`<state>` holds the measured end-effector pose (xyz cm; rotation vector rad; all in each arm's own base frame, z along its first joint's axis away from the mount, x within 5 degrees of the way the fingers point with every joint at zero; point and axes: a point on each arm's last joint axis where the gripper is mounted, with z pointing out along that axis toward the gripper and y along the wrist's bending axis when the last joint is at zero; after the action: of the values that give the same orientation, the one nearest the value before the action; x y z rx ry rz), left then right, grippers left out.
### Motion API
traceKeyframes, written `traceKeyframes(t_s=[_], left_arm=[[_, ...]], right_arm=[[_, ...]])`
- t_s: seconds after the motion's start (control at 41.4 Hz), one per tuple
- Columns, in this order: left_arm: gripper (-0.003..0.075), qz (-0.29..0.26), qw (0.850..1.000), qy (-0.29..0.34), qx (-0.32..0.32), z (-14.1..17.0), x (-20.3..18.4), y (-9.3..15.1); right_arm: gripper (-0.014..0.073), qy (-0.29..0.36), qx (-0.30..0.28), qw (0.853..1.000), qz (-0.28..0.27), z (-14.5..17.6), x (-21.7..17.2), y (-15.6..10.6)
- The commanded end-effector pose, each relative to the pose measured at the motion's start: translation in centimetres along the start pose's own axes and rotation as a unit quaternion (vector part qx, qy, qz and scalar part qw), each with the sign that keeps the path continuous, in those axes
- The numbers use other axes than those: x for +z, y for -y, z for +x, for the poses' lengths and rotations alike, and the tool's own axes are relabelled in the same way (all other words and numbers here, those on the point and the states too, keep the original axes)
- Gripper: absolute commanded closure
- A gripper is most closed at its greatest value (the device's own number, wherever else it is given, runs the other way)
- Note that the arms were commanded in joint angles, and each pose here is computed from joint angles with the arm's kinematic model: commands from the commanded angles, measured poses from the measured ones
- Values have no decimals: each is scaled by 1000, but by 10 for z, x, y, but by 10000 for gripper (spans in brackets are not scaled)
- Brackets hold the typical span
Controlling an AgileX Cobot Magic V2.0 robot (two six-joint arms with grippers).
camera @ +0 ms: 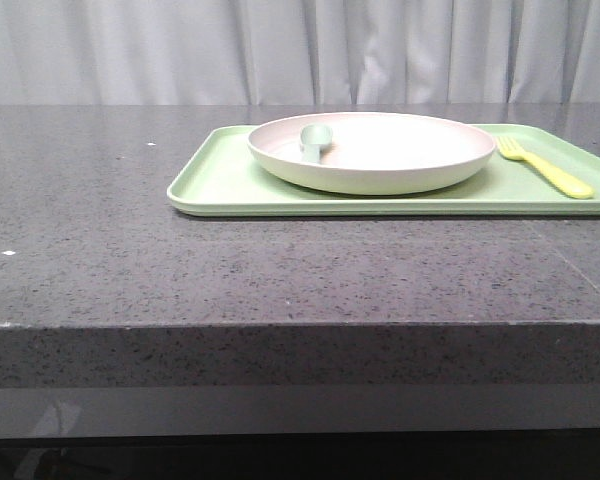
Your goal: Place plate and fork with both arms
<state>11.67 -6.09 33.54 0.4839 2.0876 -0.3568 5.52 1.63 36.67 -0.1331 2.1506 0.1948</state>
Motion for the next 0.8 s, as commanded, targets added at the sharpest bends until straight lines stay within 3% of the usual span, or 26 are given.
traceKeyframes(t_s=[0.0, 0.629, 0.774], left_arm=[[741, 2, 998, 62, -8, -16, -5, 1], [741, 2, 998, 63, -10, -16, -5, 1], [741, -25, 993, 111, 18, -7, -15, -4]], right_arm=[[711, 43, 5, 999, -6, -11, -4, -2], [713, 46, 5, 999, -6, -11, -4, -2], [713, 43, 5, 999, -6, -11, -4, -2]])
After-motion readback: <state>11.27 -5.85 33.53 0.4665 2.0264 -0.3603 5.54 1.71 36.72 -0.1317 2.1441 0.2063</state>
